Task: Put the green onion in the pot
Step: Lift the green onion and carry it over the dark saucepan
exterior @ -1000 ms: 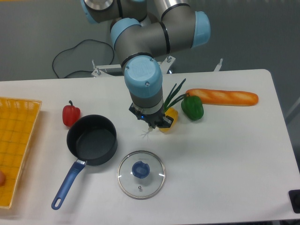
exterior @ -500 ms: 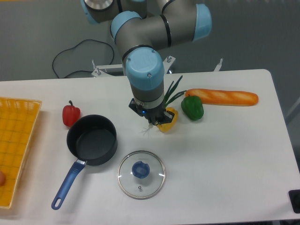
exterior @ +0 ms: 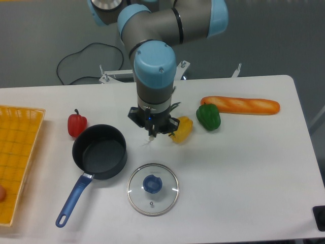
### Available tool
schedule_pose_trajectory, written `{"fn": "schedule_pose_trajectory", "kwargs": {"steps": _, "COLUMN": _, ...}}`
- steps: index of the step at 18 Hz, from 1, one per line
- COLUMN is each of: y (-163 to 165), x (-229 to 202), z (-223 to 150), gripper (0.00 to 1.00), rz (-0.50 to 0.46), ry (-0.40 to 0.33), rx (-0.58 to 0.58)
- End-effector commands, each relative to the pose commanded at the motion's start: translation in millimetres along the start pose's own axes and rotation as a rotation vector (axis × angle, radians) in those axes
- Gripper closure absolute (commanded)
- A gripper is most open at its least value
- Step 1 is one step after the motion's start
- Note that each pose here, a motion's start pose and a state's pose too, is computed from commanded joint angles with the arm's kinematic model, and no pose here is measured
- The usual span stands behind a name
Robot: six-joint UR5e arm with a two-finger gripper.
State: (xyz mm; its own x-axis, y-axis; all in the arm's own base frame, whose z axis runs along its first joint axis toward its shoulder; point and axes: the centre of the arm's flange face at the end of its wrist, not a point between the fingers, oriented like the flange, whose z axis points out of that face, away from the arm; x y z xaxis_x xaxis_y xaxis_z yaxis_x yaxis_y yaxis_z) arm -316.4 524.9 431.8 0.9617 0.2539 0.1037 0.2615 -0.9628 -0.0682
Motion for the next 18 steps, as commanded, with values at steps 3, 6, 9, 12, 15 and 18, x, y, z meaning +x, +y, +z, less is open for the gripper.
{"fn": "schedule_pose_trajectory", "kwargs": {"steps": 3, "y": 0.7, "x": 14.8, "z": -9.8, "gripper": 0.9, "rz": -0.008, "ry": -0.003, "rx": 0.013}}
{"fn": "schedule_pose_trajectory", "kwargs": {"steps": 6, "y": -2.3, "x": 20.8, "z": -21.3, "gripper": 0.9, "rz": -0.06, "ry": 0.035, "rx": 0.057}}
{"fn": "schedule_pose_trajectory", "kwargs": {"steps": 9, "y": -6.0, "x": 22.2, "z": -32.7, "gripper": 0.9, "rz": -0.111, "ry": 0.057, "rx": 0.092}}
{"fn": "schedule_pose_trajectory", "kwargs": {"steps": 12, "y": -5.6, "x": 19.5, "z": -36.6, "gripper": 0.9, "rz": -0.141, "ry": 0.086, "rx": 0.113}}
{"fn": "schedule_pose_trajectory", "kwargs": {"steps": 15, "y": -6.9, "x": 12.0, "z": -44.1, "gripper": 0.9, "rz": -0.223, "ry": 0.125, "rx": 0.157}}
{"fn": "schedule_pose_trajectory", "kwargs": {"steps": 18, "y": -9.0, "x": 11.2, "z": -49.8, "gripper": 0.89, "rz": -0.259, "ry": 0.136, "rx": 0.18}}
